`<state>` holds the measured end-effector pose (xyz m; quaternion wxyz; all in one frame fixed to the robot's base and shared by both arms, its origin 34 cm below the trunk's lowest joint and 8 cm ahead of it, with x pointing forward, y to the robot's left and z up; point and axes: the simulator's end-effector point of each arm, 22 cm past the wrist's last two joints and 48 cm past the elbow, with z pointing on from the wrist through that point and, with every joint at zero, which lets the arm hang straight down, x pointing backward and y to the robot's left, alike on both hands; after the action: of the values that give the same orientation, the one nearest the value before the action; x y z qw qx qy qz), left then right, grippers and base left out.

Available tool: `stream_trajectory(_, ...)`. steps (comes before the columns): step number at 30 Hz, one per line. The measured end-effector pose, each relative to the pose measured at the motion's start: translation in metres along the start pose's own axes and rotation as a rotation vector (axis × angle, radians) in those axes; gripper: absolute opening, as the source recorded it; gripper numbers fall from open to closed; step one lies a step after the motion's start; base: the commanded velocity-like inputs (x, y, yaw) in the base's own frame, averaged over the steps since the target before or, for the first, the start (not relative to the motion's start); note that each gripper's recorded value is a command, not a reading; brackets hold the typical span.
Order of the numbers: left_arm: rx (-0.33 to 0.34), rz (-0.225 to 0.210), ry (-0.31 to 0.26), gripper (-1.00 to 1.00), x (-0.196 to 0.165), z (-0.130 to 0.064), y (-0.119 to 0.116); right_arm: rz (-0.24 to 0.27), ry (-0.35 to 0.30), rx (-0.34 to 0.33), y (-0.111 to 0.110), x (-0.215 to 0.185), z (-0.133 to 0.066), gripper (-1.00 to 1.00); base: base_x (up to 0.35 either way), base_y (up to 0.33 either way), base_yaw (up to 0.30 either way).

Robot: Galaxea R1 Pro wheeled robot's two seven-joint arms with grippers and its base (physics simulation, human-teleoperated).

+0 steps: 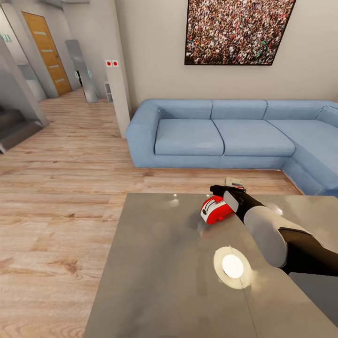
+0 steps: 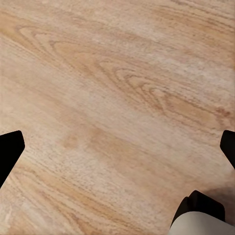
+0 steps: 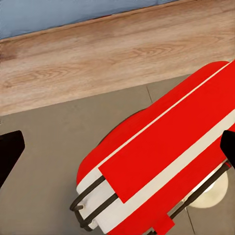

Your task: Turn on the radio receiver that's on the table in the living room.

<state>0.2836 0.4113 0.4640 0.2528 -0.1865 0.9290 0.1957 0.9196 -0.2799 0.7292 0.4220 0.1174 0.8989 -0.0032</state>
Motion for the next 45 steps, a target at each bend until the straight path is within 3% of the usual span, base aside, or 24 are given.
stream_trajectory(25, -0.001, -0.001, 0.001, 1.00, 0.000, 0.000, 0.000, 0.004, 0.000, 0.007, -0.006, -0.001, 0.001, 1.00, 0.000, 0.000, 0.000)
stream_trajectory(45, -0.008, 0.014, 0.027, 1.00, 0.011, -0.001, 0.004, 0.006, 0.030, 0.015, -0.010, 0.019, 0.014, 1.00, 0.000, 0.000, 0.000)
